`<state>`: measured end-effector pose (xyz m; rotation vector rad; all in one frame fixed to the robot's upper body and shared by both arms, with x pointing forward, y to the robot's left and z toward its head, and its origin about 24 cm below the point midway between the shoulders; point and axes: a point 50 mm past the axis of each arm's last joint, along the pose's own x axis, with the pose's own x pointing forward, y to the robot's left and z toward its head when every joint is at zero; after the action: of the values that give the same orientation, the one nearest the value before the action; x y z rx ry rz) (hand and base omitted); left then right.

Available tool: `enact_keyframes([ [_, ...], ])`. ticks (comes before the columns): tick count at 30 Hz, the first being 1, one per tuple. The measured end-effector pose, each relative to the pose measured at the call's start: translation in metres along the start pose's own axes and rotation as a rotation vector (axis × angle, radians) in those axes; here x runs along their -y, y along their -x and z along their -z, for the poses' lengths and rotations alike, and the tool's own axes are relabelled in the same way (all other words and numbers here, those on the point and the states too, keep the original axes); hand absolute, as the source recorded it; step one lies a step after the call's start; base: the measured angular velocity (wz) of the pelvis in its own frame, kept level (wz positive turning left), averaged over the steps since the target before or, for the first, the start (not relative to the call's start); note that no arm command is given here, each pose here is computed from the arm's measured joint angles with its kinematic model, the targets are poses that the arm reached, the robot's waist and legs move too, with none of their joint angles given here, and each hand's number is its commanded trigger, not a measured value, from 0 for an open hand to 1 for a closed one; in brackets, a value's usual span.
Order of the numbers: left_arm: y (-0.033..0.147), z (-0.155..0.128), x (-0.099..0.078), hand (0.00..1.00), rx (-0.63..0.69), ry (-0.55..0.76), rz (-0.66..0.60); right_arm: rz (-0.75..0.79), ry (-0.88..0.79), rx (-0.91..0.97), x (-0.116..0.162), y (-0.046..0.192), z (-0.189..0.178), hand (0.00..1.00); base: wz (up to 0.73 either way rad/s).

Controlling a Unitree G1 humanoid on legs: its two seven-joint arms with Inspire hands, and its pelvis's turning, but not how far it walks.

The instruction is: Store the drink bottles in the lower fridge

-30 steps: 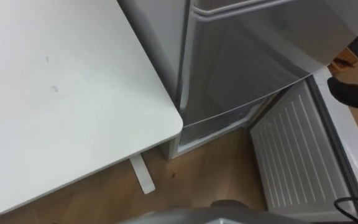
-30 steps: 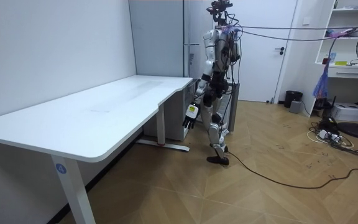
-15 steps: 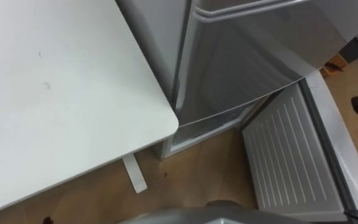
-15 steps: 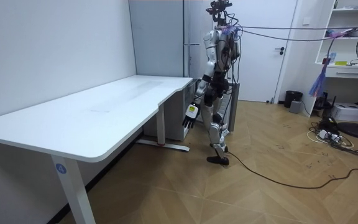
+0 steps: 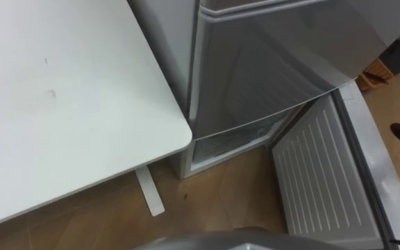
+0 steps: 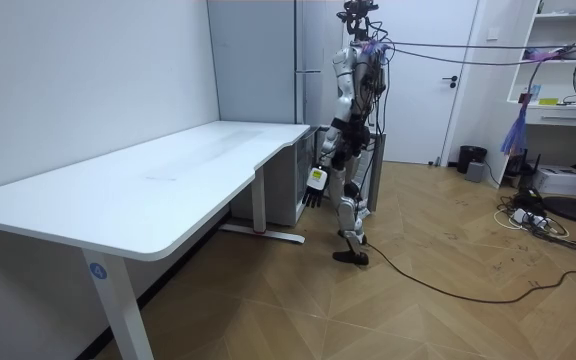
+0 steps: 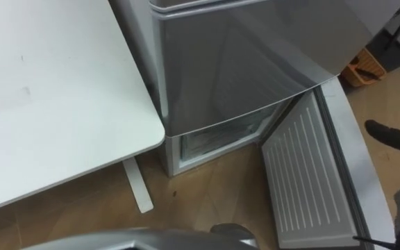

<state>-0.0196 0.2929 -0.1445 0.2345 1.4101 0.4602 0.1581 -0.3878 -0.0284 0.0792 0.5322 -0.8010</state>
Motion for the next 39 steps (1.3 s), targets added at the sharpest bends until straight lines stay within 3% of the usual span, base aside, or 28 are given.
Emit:
enact_keyframes([
  [15, -0.001, 0.004, -0.001, 0.00, -0.038, -0.022, 0.024, -0.072, -0.064, -0.317, 0.021, 0.005, 0.066, 0.00, -0.06],
  [28, -0.001, 0.004, 0.001, 0.00, -0.036, -0.026, 0.044, -0.197, 0.034, -0.447, 0.014, 0.015, 0.093, 0.00, -0.21],
  [39, -0.004, 0.001, 0.008, 0.00, -0.054, -0.023, 0.082, -0.357, -0.010, -0.523, 0.002, 0.027, 0.114, 0.00, 0.01],
])
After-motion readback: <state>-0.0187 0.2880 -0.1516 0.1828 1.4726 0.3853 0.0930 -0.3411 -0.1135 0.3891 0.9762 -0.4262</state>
